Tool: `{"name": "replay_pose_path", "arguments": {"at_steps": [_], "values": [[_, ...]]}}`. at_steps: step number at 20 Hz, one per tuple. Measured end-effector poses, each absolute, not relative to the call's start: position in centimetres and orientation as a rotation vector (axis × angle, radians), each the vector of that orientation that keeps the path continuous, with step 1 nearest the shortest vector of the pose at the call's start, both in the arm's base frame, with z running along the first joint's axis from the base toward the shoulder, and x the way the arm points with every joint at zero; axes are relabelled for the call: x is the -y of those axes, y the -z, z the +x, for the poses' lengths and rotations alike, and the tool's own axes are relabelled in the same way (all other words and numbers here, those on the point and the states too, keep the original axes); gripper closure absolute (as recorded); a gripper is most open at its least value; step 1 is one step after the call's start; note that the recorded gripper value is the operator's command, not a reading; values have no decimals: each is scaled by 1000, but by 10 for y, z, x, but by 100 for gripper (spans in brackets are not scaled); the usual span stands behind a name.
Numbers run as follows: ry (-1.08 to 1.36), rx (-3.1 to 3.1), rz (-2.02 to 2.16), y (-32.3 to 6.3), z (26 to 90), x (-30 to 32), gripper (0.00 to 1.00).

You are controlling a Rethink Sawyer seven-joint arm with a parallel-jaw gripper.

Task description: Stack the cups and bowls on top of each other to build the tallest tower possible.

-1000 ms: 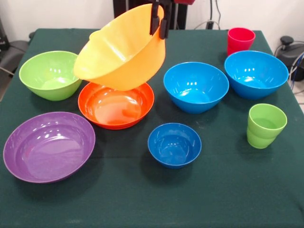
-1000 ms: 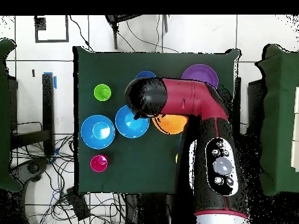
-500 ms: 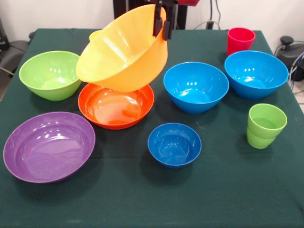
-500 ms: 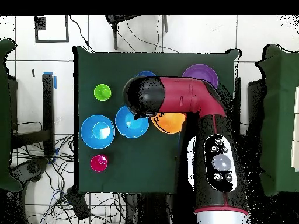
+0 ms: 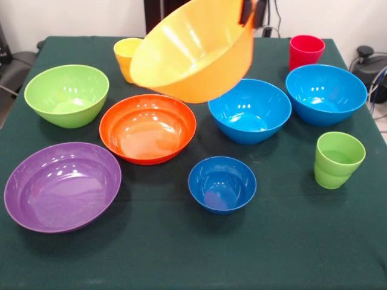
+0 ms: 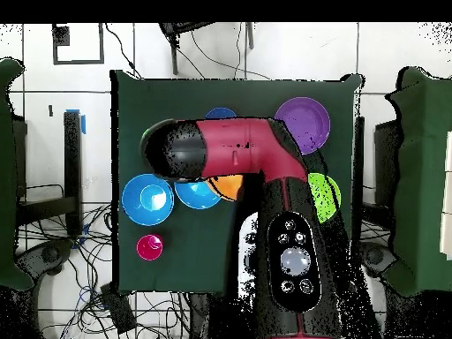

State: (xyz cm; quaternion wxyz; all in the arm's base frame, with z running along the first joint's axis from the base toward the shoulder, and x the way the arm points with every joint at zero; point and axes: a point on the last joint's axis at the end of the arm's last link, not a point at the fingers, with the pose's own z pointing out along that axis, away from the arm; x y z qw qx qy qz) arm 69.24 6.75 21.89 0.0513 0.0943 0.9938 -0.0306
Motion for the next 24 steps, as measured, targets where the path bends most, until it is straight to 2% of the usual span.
{"name": "replay_pose_path", "arguments": {"at_steps": [11, 24], "values": [[154, -3051, 163, -219, 660, -112, 100], [269, -3100, 141, -188, 613, -93, 100]]}}
